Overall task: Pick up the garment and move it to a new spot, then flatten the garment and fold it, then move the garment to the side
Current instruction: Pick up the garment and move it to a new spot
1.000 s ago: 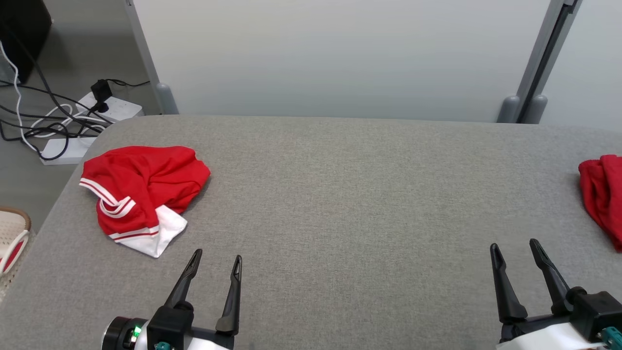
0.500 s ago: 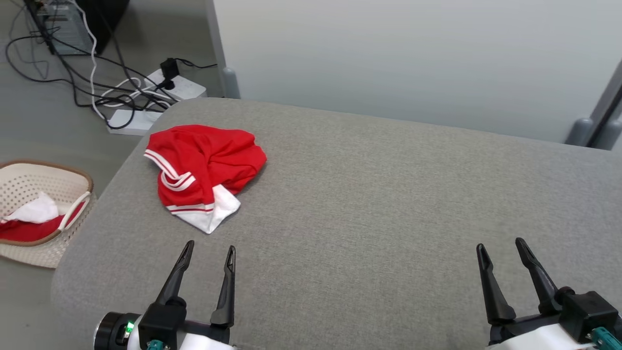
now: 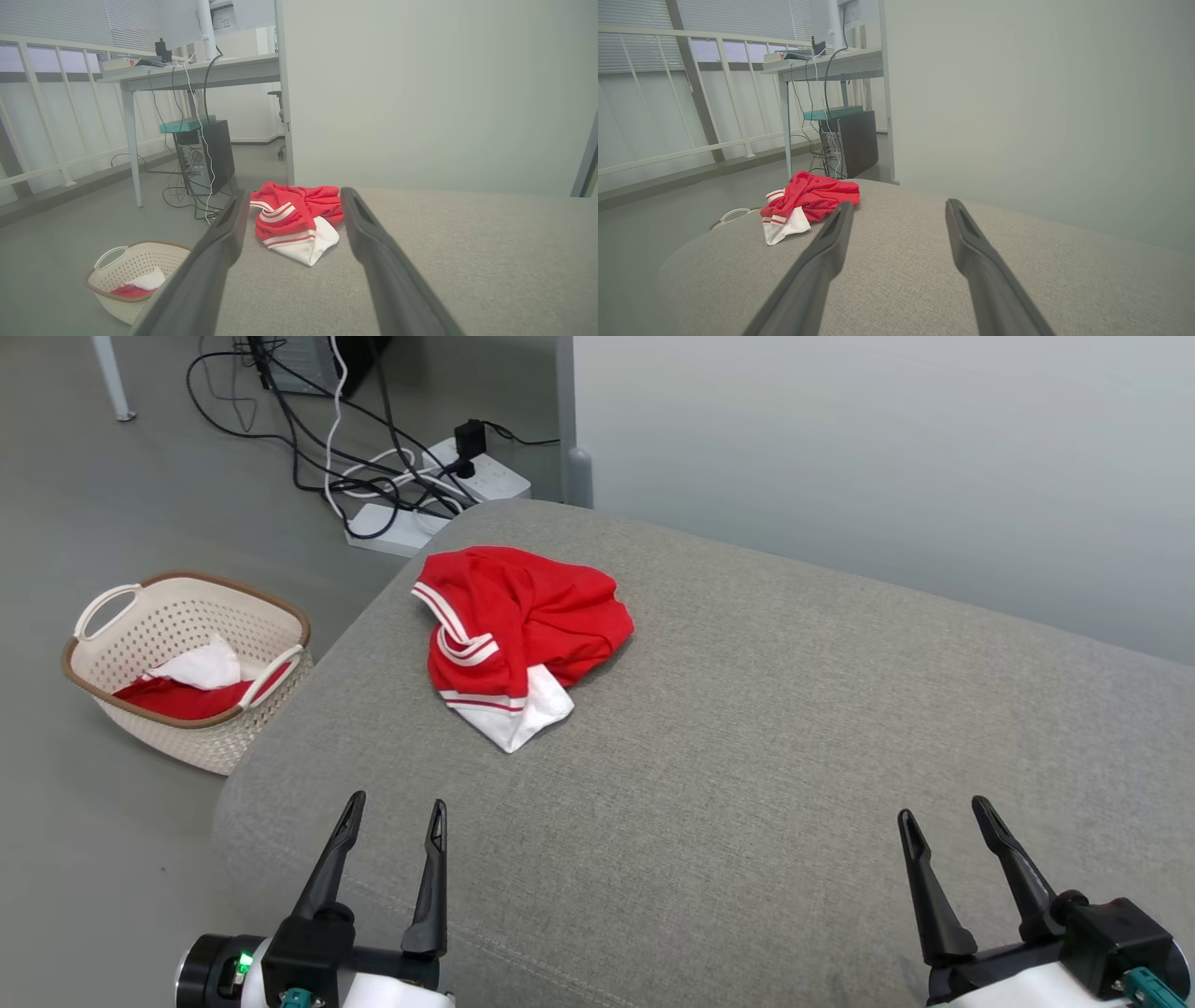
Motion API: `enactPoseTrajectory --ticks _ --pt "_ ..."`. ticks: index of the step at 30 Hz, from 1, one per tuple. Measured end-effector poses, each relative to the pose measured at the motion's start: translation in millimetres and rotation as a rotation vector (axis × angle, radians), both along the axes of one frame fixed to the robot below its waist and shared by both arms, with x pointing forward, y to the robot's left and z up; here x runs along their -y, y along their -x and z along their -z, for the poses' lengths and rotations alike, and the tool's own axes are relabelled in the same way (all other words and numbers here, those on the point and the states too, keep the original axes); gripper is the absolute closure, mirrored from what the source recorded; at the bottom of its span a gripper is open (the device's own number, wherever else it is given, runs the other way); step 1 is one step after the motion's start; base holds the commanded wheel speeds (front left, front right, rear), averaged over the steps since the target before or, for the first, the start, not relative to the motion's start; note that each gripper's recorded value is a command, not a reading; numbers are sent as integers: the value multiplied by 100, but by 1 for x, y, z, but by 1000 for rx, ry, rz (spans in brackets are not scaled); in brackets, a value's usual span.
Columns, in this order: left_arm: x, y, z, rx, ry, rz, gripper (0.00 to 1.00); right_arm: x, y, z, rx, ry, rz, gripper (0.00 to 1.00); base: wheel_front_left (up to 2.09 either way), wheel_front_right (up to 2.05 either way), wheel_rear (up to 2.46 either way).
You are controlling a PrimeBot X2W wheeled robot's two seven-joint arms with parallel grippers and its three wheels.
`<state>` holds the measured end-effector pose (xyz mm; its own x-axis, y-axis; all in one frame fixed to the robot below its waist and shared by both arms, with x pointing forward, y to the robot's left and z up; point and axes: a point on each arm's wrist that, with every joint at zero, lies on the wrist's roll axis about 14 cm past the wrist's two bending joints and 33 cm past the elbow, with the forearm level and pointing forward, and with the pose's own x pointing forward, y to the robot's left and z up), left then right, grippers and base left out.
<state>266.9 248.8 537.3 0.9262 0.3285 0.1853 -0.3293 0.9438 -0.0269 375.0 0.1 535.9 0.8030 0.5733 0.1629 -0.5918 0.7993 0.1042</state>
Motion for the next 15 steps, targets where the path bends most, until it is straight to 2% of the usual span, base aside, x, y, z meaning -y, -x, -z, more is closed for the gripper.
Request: enactPoseTrajectory --ticks 7,15 --pt "-11 17 8 -19 11 -56 0 -19 3 0 -2 -2 -60 0 0 0 0" --pt "-11 15 9 -26 10 -61 0 -18 3 3 -8 4 -62 0 0 0 0"
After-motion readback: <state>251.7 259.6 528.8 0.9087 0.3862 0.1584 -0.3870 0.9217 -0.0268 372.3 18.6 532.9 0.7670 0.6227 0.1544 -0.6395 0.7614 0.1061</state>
